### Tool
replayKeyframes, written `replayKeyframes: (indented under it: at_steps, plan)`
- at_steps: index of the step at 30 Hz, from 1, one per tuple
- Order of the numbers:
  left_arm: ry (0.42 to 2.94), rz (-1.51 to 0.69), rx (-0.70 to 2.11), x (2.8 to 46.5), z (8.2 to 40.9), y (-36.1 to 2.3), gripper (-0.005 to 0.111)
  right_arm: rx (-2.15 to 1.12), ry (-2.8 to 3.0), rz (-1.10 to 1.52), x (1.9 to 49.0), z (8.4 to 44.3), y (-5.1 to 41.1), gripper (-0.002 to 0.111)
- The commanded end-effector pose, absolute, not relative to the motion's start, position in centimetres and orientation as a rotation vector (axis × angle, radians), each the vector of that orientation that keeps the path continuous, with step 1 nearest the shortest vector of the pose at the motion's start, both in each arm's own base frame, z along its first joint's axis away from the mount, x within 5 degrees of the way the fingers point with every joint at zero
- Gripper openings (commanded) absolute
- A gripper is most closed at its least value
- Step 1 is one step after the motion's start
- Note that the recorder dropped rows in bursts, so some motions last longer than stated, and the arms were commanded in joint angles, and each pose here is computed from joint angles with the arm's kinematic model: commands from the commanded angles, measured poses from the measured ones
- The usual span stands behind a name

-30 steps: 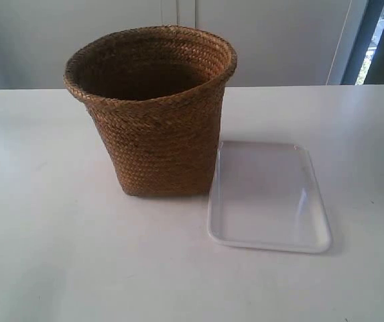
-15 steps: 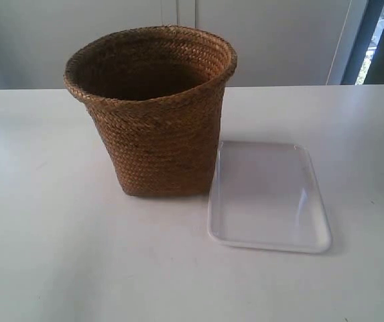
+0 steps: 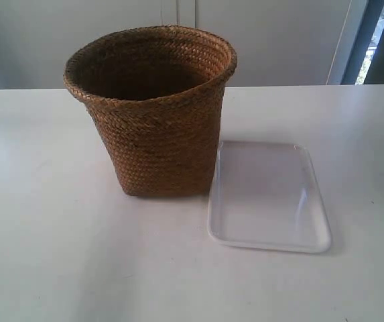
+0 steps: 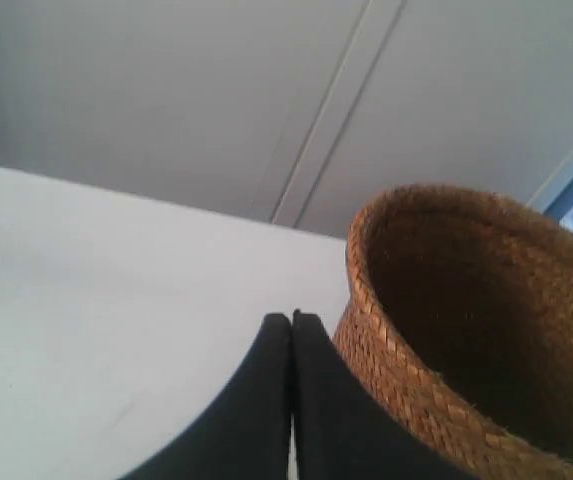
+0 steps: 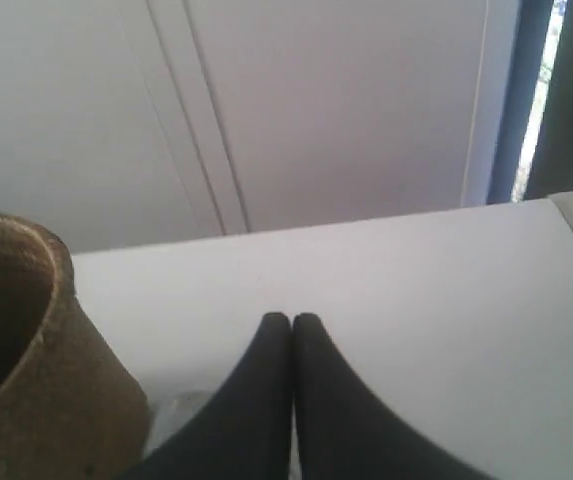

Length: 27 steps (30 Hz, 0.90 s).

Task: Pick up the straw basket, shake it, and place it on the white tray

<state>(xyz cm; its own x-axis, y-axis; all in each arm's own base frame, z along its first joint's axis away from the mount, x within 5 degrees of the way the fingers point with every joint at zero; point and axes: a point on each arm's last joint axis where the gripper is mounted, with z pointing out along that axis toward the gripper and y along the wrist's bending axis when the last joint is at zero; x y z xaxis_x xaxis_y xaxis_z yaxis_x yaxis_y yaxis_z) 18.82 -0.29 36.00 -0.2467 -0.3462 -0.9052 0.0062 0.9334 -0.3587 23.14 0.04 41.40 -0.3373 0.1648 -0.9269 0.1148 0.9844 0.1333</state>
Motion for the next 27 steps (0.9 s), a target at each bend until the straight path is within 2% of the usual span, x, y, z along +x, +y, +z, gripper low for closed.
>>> replayKeyframes:
  at_steps: [1,6,18,20,22,24,27]
  plan:
    - [1.904,-0.366,-0.187,21.8,37.1,-0.7,0.0,0.062,2.103,-0.043,25.3,42.5,0.2,0.0]
    - [1.941,-0.342,-0.12,24.7,39.0,-0.7,0.0,-0.063,2.358,-0.007,27.9,42.6,1.0,0.0]
    - [2.081,-0.43,-0.078,24.9,38.4,-1.5,0.001,-0.011,2.356,0.252,28.9,42.4,2.6,0.003]
    - [2.133,-0.449,-0.055,25.4,38.1,-1.7,0.008,-0.006,2.356,0.326,29.3,42.3,3.1,0.011]
    - [2.17,-0.468,-0.034,25.9,38.2,-1.8,0.02,-0.045,2.359,0.368,29.6,42.1,3.4,0.023]
    - [2.193,-0.489,-0.015,26.2,38.6,-2.0,0.034,-0.076,2.361,0.386,29.9,41.9,3.7,0.039]
    - [2.213,-0.525,0.002,26.6,39.1,-2.2,0.048,-0.072,2.347,0.411,30.7,41.5,3.8,0.062]
